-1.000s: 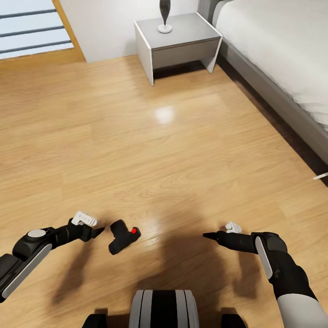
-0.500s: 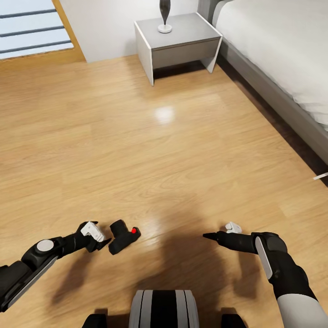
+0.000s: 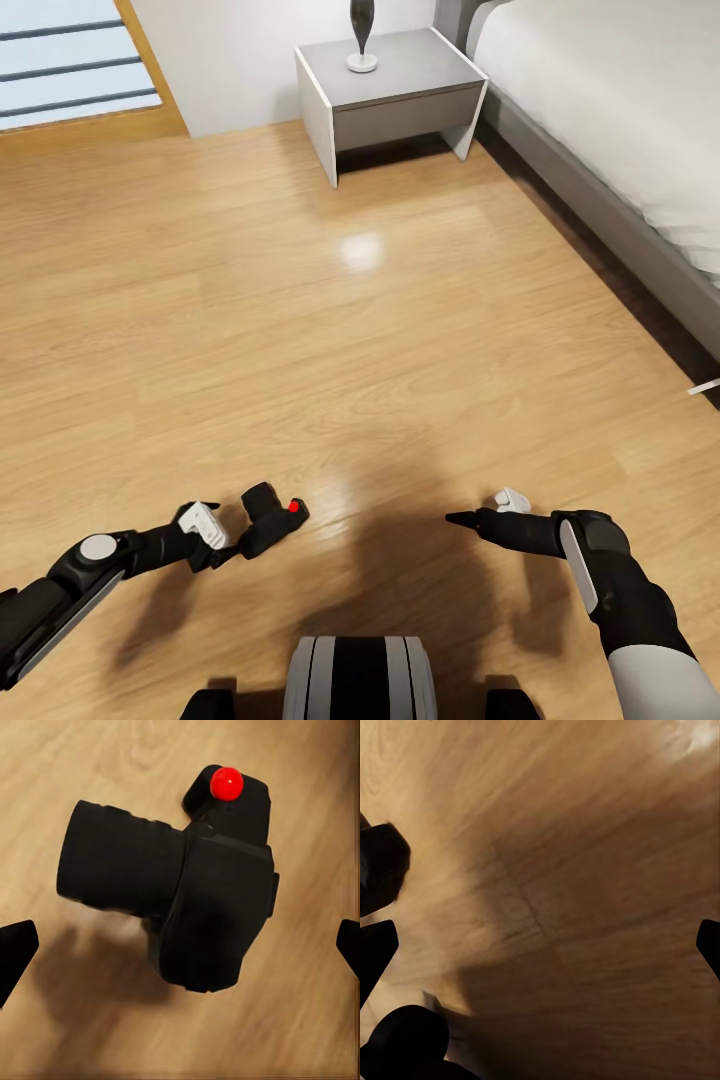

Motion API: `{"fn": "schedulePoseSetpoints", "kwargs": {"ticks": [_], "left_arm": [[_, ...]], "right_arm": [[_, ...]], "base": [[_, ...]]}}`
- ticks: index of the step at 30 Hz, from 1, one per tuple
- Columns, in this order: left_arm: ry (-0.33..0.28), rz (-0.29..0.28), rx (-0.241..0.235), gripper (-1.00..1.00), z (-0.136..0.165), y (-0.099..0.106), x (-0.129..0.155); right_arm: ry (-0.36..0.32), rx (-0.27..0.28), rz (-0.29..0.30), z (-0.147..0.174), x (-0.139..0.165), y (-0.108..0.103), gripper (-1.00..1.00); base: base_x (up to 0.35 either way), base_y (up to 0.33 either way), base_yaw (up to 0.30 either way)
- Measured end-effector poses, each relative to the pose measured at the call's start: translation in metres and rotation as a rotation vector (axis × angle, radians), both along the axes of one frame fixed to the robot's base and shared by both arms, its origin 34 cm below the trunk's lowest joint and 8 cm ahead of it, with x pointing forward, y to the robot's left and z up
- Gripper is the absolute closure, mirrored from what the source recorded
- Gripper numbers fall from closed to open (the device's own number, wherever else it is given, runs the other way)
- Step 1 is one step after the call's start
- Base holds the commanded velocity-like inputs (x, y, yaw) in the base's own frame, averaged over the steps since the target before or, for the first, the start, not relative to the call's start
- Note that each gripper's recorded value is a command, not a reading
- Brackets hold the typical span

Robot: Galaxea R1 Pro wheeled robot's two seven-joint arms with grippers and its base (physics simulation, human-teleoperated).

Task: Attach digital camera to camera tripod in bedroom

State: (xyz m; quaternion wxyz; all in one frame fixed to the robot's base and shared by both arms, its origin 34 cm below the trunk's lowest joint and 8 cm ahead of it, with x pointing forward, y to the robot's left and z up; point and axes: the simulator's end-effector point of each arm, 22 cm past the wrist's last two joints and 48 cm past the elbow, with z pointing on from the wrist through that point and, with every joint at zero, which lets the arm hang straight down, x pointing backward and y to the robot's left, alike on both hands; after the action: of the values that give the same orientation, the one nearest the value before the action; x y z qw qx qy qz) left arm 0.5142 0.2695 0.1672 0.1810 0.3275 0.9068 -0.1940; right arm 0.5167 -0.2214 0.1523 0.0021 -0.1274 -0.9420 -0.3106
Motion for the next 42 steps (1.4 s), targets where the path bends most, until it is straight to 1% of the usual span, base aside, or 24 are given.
{"fn": "schedulePoseSetpoints", "kwargs": {"ticks": [7, 13, 16, 17, 18, 19, 21, 23, 28, 37, 42], "left_arm": [[0.012, -0.008, -0.013, -1.0, -0.002, -0.003, -0.005], [0.027, -0.042, -0.036, -1.0, -0.005, -0.015, -0.02], [0.047, -0.052, -0.034, -1.0, -0.011, -0.016, -0.031], [0.063, -0.053, -0.028, -1.0, -0.016, -0.014, -0.037], [0.097, -0.046, -0.015, -1.0, -0.027, -0.011, -0.05], [0.113, -0.04, -0.014, -1.0, -0.032, -0.013, -0.057], [0.131, -0.031, -0.022, -1.0, -0.038, -0.022, -0.064], [0.151, -0.021, -0.036, -1.0, -0.045, -0.036, -0.072], [0.152, -0.026, -0.032, -1.0, -0.048, -0.039, -0.075], [0.144, -0.029, -0.012, -1.0, -0.051, -0.037, -0.075], [0.115, -0.017, 0.003, -1.0, -0.052, -0.034, -0.067]], "right_arm": [[0.0, 0.0, 0.0, 0.0, 0.0, 0.0, -1.0], [0.0, 0.001, 0.0, 0.0, 0.0, 0.0, -1.0], [0.0, 0.002, 0.001, 0.0, 0.0, 0.001, -1.0], [0.0, 0.002, 0.001, 0.0, 0.0, 0.001, -1.0], [0.0, 0.003, 0.0, 0.0, 0.0, 0.001, -1.0], [0.0, 0.004, -0.001, 0.0, 0.0, 0.001, -1.0], [-0.001, 0.004, -0.001, 0.001, 0.0, 0.001, -1.0], [0.0, 0.004, -0.001, 0.0, 0.0, 0.001, -1.0], [-0.001, 0.004, -0.001, 0.001, 0.0, 0.001, -1.0], [-0.003, 0.004, -0.001, 0.001, 0.001, 0.001, -1.0], [-0.004, 0.004, -0.001, 0.001, 0.001, 0.001, -1.0]], "base": [[0.0, 0.0, 0.0], [0.0, 0.0, 0.0], [0.0, 0.0, 0.0], [0.0, 0.0, 0.0], [0.0, 0.0, 0.0], [0.0, 0.0, 0.0], [0.0, 0.0, 0.0], [0.0, 0.0, 0.0], [0.0, 0.0, 0.0], [0.0, 0.0, 0.0], [0.0, 0.0, 0.0]]}}
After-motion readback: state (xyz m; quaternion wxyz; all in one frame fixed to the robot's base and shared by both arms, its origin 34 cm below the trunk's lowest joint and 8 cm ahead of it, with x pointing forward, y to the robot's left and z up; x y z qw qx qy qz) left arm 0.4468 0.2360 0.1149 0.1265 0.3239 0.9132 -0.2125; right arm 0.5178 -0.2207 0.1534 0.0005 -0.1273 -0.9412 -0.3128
